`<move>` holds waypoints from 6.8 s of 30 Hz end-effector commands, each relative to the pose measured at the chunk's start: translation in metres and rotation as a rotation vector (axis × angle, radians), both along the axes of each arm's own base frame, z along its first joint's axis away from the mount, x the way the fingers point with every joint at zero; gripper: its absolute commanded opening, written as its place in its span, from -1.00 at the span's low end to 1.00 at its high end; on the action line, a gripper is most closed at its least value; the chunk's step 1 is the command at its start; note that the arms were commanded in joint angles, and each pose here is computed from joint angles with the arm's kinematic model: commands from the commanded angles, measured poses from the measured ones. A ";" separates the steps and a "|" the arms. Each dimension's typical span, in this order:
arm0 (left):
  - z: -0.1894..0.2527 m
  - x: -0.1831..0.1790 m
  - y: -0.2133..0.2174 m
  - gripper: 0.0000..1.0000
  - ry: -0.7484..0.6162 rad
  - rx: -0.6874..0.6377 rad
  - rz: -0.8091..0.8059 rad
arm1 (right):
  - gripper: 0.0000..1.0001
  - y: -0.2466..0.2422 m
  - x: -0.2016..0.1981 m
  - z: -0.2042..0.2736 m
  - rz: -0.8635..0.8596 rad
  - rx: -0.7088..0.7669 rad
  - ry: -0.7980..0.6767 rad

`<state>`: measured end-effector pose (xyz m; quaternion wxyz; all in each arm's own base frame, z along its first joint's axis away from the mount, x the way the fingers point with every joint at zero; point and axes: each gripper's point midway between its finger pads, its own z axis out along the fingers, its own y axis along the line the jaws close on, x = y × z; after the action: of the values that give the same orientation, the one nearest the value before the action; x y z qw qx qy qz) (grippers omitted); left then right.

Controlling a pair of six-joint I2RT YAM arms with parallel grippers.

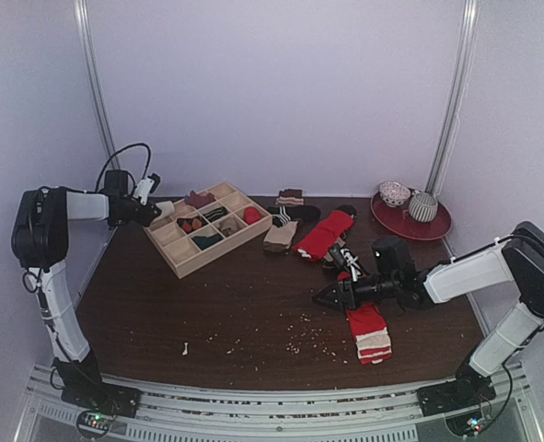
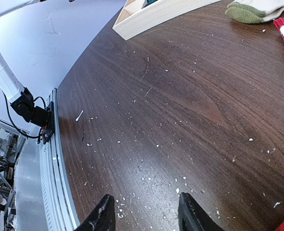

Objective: Roll the socks
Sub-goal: Place a pair of socks in the storage box, then adjust the pair of socks in the storage box, then adjust the sock at the center of the board.

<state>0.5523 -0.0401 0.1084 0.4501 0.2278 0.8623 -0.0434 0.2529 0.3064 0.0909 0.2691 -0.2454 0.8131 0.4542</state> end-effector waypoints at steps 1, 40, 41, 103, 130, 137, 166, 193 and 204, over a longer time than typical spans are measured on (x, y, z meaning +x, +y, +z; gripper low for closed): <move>-0.009 -0.002 0.004 -1.00 0.012 0.046 -0.044 | -0.10 0.000 0.000 0.000 0.020 0.002 -0.010; -0.118 -0.018 0.058 -1.00 0.402 0.287 -0.210 | -0.21 -0.003 -0.008 -0.021 0.049 -0.038 0.027; -0.119 -0.020 0.061 -1.00 0.415 0.303 -0.201 | -0.21 -0.003 -0.008 -0.021 0.048 -0.038 0.027; 0.072 0.047 0.038 -0.35 0.061 0.240 0.029 | -0.24 -0.006 -0.010 -0.012 0.027 -0.024 0.028; -0.045 0.001 0.036 -0.86 0.427 0.375 0.018 | -0.24 -0.007 -0.012 -0.022 0.029 -0.030 0.048; -0.080 -0.015 0.079 -0.93 0.557 0.593 0.137 | -0.25 -0.006 -0.011 -0.022 0.027 -0.026 0.051; 0.150 0.014 -0.007 0.96 -0.143 0.204 0.035 | -0.17 -0.024 0.007 0.001 -0.079 -0.144 -0.044; 0.210 -0.137 -0.172 0.97 -0.464 -0.356 -0.351 | -0.07 -0.153 0.019 0.032 -0.683 -0.484 -0.110; 0.175 -0.189 -0.184 0.96 -0.399 -0.364 -0.291 | -0.28 -0.131 -0.008 -0.033 -0.652 -0.451 0.075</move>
<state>0.3704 -0.2260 0.2773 0.6259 0.2931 0.6869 -0.2247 0.2536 0.1621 0.0700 0.3243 -0.0247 0.9344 0.1454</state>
